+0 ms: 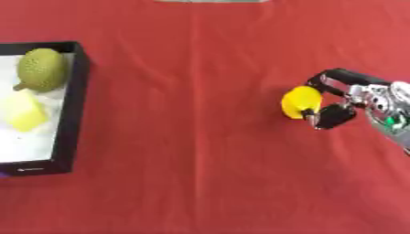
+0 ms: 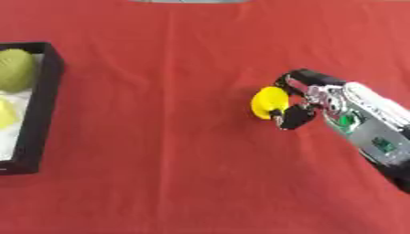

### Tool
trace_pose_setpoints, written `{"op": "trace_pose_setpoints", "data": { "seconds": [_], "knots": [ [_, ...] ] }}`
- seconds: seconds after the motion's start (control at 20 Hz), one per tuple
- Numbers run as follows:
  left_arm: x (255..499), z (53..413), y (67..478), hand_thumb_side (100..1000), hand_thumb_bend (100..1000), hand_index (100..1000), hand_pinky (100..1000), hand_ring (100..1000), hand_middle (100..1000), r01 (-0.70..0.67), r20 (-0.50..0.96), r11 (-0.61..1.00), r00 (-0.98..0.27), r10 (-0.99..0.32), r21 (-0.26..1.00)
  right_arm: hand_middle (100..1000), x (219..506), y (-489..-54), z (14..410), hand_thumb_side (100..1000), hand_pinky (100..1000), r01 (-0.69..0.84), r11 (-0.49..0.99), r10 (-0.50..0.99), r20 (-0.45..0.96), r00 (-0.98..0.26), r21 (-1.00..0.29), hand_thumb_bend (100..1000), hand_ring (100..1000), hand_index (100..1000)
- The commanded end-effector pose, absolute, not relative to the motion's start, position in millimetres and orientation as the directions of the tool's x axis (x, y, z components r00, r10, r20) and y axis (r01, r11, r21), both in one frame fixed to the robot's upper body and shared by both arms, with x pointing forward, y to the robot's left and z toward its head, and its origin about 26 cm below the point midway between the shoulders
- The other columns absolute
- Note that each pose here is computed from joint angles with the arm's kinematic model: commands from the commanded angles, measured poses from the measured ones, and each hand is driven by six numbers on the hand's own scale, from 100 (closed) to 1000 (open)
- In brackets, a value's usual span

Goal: Pick up the objects with one hand, pass them to the other hand, and then place them into the box on the other side of the table.

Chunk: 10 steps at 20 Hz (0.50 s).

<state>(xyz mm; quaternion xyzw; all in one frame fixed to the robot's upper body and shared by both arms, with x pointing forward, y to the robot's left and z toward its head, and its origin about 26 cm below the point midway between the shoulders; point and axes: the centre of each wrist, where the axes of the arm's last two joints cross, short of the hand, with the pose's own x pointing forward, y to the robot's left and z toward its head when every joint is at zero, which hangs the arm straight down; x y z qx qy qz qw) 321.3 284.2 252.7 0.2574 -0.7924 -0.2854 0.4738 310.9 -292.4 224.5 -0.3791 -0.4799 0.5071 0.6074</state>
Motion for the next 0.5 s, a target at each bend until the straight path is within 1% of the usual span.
{"op": "trace_pose_setpoints", "data": {
  "seconds": [0.05, 0.25, 0.4, 0.5],
  "knots": [
    [319.5, 261.7, 286.6, 923, 100, 754, 888, 770, 750, -0.160, 0.583, 0.695, -0.434, -0.688, 0.701, 627, 305.9, -292.4, 236.4, 100, 868, -0.191, 0.208, 0.978, 0.206, 0.032, -0.959, 100, 771, 626],
    [319.1, 261.9, 287.1, 917, 100, 754, 887, 765, 750, -0.160, 0.582, 0.695, -0.434, -0.687, 0.701, 604, 299.1, -286.4, 243.6, 100, 851, -0.117, 0.235, 0.972, 0.233, 0.028, -0.965, 100, 742, 605],
    [318.7, 263.0, 287.8, 909, 100, 754, 884, 764, 750, -0.165, 0.582, 0.696, -0.436, -0.687, 0.698, 596, 295.8, -281.1, 255.5, 100, 831, -0.017, 0.272, 0.962, 0.273, -0.011, -0.962, 100, 718, 600],
    [318.2, 264.1, 288.0, 903, 100, 753, 882, 763, 750, -0.168, 0.582, 0.699, -0.439, -0.684, 0.695, 591, 296.8, -278.1, 262.2, 100, 810, 0.062, 0.328, 0.944, 0.326, -0.051, -0.943, 100, 695, 600]
  ]
}}
